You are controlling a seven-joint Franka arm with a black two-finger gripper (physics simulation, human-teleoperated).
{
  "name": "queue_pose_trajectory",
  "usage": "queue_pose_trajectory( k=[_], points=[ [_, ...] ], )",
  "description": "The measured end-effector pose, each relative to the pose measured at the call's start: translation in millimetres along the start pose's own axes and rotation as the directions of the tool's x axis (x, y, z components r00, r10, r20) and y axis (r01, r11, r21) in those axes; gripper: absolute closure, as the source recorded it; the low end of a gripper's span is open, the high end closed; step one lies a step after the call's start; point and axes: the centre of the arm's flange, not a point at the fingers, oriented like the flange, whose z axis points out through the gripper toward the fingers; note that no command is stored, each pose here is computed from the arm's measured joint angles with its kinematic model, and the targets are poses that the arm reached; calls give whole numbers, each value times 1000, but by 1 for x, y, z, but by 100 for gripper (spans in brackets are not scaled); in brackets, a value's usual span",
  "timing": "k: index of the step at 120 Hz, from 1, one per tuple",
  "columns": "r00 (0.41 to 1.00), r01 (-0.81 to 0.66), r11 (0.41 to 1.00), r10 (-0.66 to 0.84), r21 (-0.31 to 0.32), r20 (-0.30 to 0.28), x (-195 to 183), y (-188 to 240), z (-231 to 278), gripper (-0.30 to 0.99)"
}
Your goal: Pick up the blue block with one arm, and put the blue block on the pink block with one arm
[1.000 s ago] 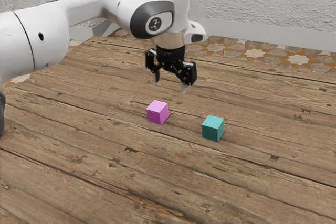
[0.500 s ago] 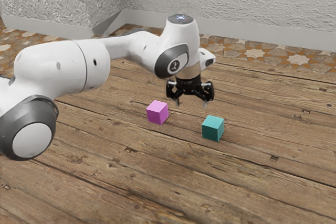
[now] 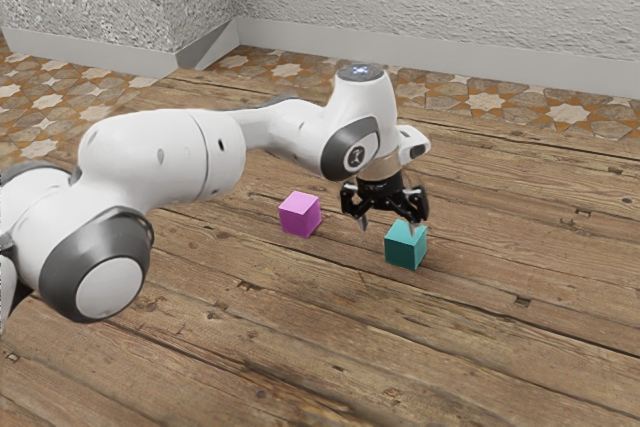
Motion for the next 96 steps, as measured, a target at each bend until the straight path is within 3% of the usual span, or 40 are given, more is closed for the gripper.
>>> queue_pose_trajectory(
  k=[39, 96],
  points=[
    [992, -117, 993, 117, -3, -47, 21, 12, 19, 0],
    [975, -220, 975, 221, 12, -21, 26, 13, 51, 0]
  ],
)
